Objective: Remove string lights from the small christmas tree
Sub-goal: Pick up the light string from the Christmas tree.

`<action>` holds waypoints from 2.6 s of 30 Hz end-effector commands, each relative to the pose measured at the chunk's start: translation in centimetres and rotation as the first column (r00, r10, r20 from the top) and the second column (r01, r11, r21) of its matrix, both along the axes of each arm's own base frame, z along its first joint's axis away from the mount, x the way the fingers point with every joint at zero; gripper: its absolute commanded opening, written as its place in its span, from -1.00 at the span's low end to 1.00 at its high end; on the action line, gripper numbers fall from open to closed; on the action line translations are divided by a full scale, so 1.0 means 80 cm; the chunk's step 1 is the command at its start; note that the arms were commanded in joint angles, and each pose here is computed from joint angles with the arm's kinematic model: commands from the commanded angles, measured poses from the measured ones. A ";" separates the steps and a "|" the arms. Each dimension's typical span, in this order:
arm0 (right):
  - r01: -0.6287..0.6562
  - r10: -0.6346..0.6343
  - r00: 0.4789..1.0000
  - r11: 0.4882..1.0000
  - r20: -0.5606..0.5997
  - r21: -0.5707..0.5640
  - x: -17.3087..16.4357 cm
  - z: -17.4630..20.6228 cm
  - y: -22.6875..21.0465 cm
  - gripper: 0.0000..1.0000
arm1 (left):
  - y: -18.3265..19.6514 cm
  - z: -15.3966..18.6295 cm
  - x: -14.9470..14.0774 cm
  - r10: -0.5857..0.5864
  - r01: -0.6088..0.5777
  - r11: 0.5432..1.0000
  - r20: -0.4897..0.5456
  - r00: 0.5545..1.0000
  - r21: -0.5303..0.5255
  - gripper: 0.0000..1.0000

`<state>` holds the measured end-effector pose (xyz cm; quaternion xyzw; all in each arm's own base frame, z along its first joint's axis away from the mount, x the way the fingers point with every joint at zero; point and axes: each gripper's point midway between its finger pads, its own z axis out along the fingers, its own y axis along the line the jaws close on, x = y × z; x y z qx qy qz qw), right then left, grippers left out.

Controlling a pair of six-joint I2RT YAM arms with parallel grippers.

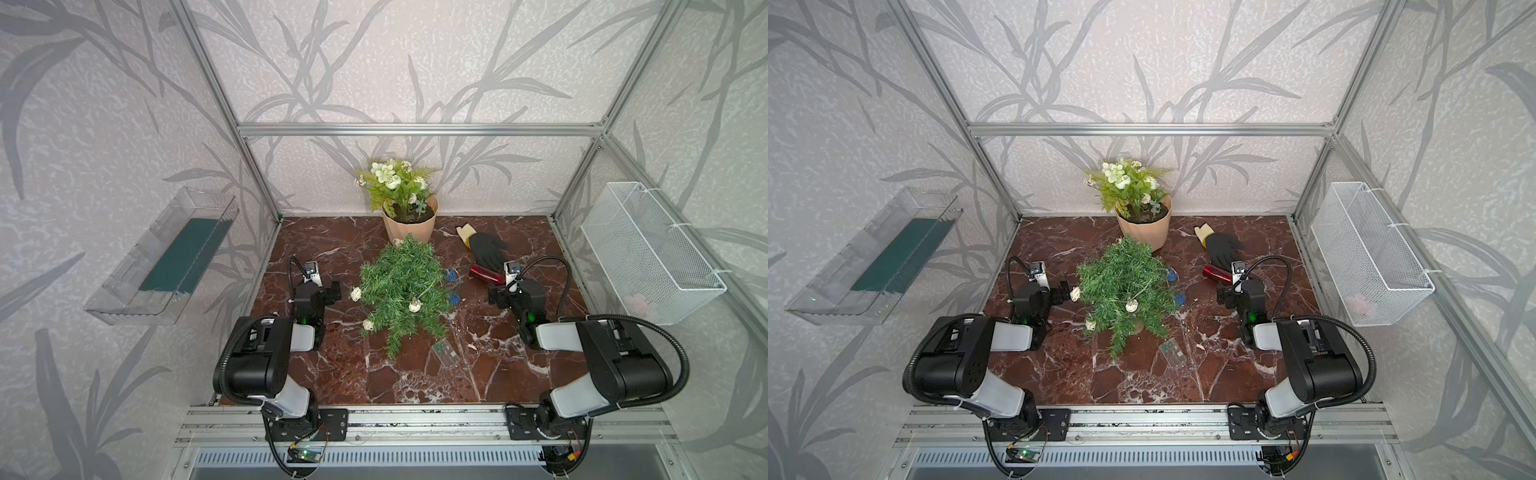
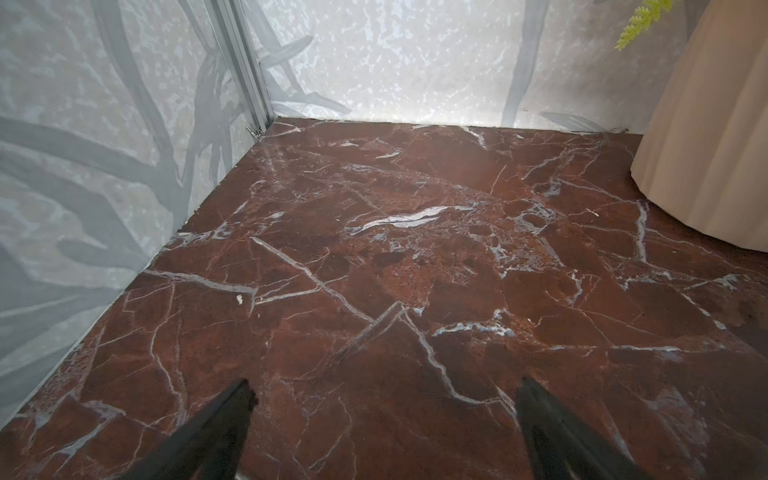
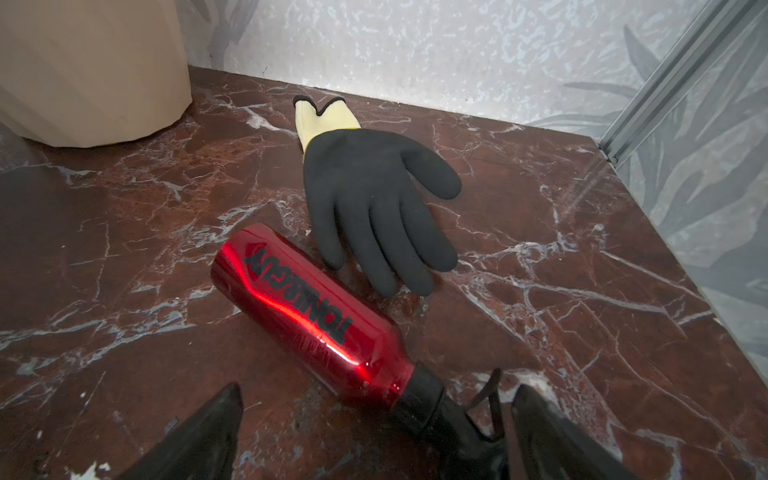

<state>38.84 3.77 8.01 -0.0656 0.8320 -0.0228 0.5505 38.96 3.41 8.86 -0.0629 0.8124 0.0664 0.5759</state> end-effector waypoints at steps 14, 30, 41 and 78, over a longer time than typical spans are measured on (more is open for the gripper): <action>-0.009 0.009 0.999 1.000 0.033 0.003 0.010 0.012 0.000 0.98 | 0.003 0.007 0.008 -0.006 0.006 1.000 0.015 1.000 -0.007 0.98; -0.051 0.058 0.990 0.997 0.129 -0.064 0.000 0.046 0.015 0.90 | 0.018 0.043 -0.003 0.099 -0.099 0.995 0.013 0.995 0.017 0.99; -0.088 0.144 0.957 0.971 -0.252 0.221 -0.027 0.204 0.090 0.94 | 0.020 0.152 -0.059 0.331 -0.359 0.925 -0.204 0.921 -0.123 0.97; -0.684 0.702 0.710 0.706 -0.054 0.182 -0.128 0.280 0.286 0.20 | -0.049 0.208 -0.115 0.046 -0.145 0.939 -0.304 0.952 -0.313 0.49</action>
